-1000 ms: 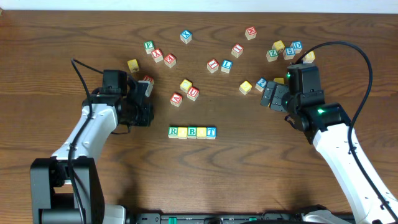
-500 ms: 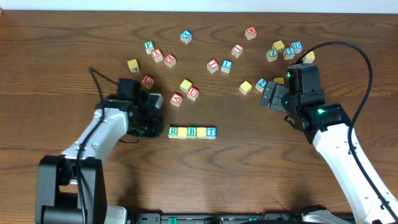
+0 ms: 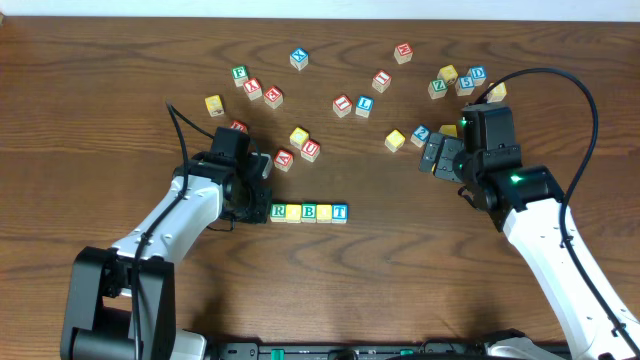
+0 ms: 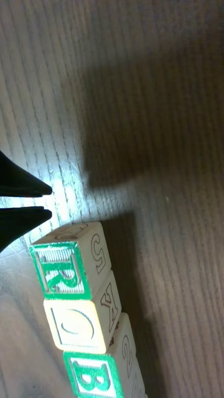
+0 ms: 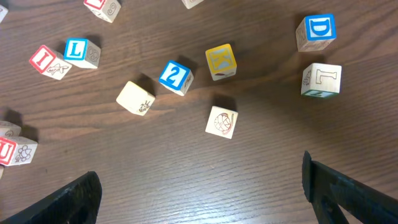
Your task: Spell out ROBOT
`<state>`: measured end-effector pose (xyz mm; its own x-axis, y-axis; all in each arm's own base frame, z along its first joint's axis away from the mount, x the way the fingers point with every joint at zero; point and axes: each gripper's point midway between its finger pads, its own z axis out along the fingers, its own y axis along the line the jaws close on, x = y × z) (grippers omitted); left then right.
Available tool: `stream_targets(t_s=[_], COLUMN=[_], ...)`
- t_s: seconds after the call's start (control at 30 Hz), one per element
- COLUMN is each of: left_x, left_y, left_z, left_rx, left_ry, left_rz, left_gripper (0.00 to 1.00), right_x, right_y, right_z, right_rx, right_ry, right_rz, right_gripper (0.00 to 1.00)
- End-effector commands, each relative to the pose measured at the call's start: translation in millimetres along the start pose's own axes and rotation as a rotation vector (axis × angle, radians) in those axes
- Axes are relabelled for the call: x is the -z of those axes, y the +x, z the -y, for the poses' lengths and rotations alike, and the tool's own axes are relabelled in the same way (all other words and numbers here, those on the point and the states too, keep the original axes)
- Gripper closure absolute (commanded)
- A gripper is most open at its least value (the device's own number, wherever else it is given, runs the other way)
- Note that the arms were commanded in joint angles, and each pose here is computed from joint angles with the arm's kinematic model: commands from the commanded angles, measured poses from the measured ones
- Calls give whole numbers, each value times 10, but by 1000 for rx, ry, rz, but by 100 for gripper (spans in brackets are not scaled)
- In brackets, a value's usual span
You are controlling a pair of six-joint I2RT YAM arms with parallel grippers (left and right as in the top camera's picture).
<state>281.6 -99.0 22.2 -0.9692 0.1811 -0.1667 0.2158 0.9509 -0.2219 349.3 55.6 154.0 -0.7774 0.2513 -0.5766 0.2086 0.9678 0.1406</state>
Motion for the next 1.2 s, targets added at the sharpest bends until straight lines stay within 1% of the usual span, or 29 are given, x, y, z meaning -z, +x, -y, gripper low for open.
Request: stream_targets(t_s=[0.0, 0.3, 0.73, 1.17], left_x=[-37, -126, -122, -116], left_y=[46, 59, 65, 67], left_z=[-39, -49, 97, 174], left_rx=[14, 18, -12, -31], left_ry=[-21, -16, 68, 112], left_rz=[-15, -35, -37, -37], left_gripper=[92, 93, 93, 93], right_x=[91, 90, 90, 90], right_y=[-106, -95, -94, -91], right_z=[-14, -9, -9, -8], right_rx=[-18, -17, -17, -17], right_ry=[-13, -11, -10, -10], right_rz=[31, 26, 26, 25], right_gripper=[1, 1, 1, 1])
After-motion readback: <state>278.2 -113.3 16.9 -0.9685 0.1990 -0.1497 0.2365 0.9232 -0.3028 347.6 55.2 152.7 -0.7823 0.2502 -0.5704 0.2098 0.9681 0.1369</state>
